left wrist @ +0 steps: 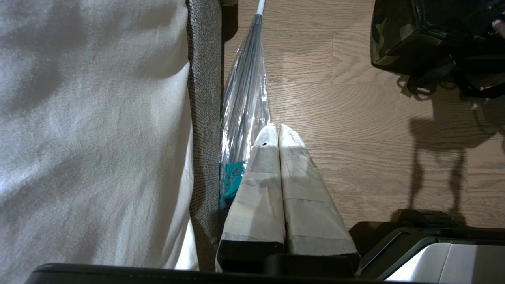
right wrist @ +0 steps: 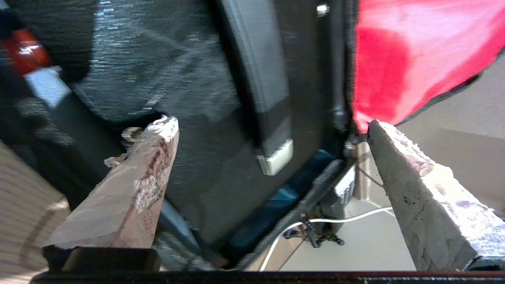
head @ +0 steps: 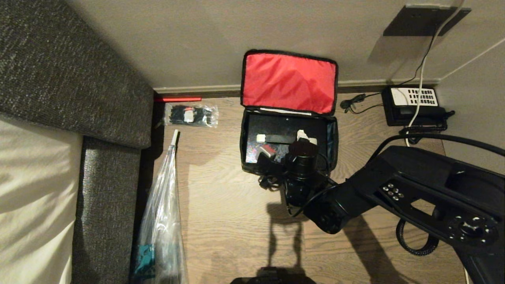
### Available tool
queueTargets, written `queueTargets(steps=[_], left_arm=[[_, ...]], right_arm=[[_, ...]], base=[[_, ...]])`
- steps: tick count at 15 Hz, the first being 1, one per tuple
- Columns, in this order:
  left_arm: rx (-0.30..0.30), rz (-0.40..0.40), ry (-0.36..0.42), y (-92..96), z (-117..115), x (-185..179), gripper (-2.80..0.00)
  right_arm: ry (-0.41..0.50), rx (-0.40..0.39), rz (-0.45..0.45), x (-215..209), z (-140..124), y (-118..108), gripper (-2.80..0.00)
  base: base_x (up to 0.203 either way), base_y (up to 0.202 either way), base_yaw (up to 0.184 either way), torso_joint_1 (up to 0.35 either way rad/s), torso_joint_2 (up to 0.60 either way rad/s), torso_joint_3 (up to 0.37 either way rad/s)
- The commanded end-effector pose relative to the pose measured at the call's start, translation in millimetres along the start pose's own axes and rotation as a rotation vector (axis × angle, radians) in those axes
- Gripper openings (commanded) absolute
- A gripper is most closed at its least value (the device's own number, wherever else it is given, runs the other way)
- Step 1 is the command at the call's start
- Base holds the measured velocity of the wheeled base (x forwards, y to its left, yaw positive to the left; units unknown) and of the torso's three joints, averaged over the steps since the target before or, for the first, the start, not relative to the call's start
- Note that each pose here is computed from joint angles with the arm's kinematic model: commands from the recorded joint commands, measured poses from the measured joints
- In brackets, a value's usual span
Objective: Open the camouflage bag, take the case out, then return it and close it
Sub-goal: Grip the handle
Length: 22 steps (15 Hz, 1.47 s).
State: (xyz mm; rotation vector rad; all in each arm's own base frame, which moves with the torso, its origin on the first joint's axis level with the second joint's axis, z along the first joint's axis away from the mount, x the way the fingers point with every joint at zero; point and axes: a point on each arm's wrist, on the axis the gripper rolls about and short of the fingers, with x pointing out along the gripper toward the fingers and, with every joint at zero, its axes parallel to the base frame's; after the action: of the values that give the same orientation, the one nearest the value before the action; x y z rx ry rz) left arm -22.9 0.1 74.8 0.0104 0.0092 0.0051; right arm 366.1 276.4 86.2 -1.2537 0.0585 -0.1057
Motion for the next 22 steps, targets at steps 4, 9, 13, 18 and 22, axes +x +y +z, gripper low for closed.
queueTargets(steps=[4, 9, 13, 18, 22], left_arm=[[0.000, 0.001, 0.000, 0.0, 0, 0, -2.80], [0.000, 0.001, 0.000, 0.0, 0, 0, -2.80], [0.000, 0.001, 0.000, 0.0, 0, 0, -2.80], [0.000, 0.001, 0.000, 0.0, 0, 0, -2.80], [0.000, 0.001, 0.000, 0.0, 0, 0, -2.80]], right_arm=[[-0.007, -0.019, -0.041, 1, 1, -2, 0.00], [0.033, -0.111, -0.087, 18, -8, -18, 0.00], [0.040, -0.100, -0.105, 26, -9, -12, 0.00], [0.053, -0.045, -0.185, 52, -10, -6, 0.00], [0.056, 0.013, -0.245, 64, -9, -5, 0.00]], base=[[0.000, 0.000, 0.000, 0.000, 0.00, 0.000], [0.000, 0.000, 0.000, 0.000, 0.00, 0.000], [0.000, 0.000, 0.000, 0.000, 0.00, 0.000], [0.000, 0.000, 0.000, 0.000, 0.00, 0.000], [0.000, 0.000, 0.000, 0.000, 0.00, 0.000]])
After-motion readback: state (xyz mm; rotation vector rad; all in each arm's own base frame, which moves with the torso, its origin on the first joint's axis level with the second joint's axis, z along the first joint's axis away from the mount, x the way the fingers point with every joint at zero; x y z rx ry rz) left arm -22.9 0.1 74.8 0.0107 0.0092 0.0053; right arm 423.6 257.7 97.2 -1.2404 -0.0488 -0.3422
